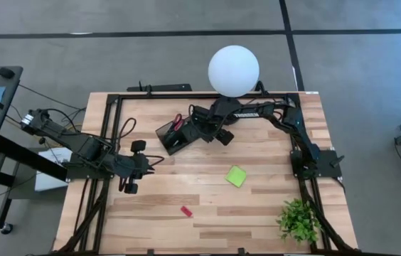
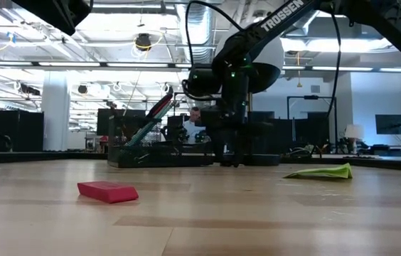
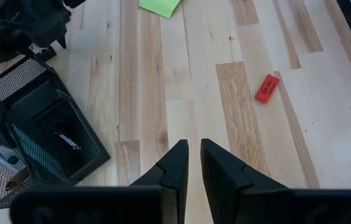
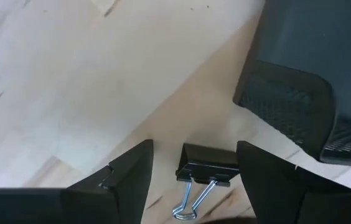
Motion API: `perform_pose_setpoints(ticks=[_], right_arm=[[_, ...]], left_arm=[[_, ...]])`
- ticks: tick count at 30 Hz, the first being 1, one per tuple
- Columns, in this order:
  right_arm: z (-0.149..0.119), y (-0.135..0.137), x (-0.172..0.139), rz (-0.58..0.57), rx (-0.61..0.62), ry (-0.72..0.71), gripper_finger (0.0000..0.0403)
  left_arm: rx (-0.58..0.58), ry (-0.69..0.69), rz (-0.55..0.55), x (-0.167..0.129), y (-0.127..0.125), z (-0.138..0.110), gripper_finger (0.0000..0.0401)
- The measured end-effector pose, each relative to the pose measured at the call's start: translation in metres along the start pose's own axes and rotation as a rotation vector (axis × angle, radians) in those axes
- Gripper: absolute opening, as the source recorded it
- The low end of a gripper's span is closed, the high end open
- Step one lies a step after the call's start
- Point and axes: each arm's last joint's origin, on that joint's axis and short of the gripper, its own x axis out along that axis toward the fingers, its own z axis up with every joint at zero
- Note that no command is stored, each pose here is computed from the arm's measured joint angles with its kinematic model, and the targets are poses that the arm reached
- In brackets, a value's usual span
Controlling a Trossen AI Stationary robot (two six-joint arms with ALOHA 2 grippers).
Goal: Pick and place office supplies into organizer
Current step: Put the black binder clip into the black desk organizer
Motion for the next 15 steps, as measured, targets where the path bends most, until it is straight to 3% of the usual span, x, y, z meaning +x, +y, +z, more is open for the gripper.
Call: perform_pose_setpoints(ticks=[10,15], right_arm=[[0.0068,0.0042,-0.0016,-0.072,0.086,0.178,0.0225],[0.0025,-0.0001,-0.0008,-0.061,0.086,0.107,0.0225]], left_arm=[[0.0,0.0,0.0,0.0,0.0,0.0,0.0038],[0.003,0.0,0.0,0.0001,0.0,-0.0001,0.0038]])
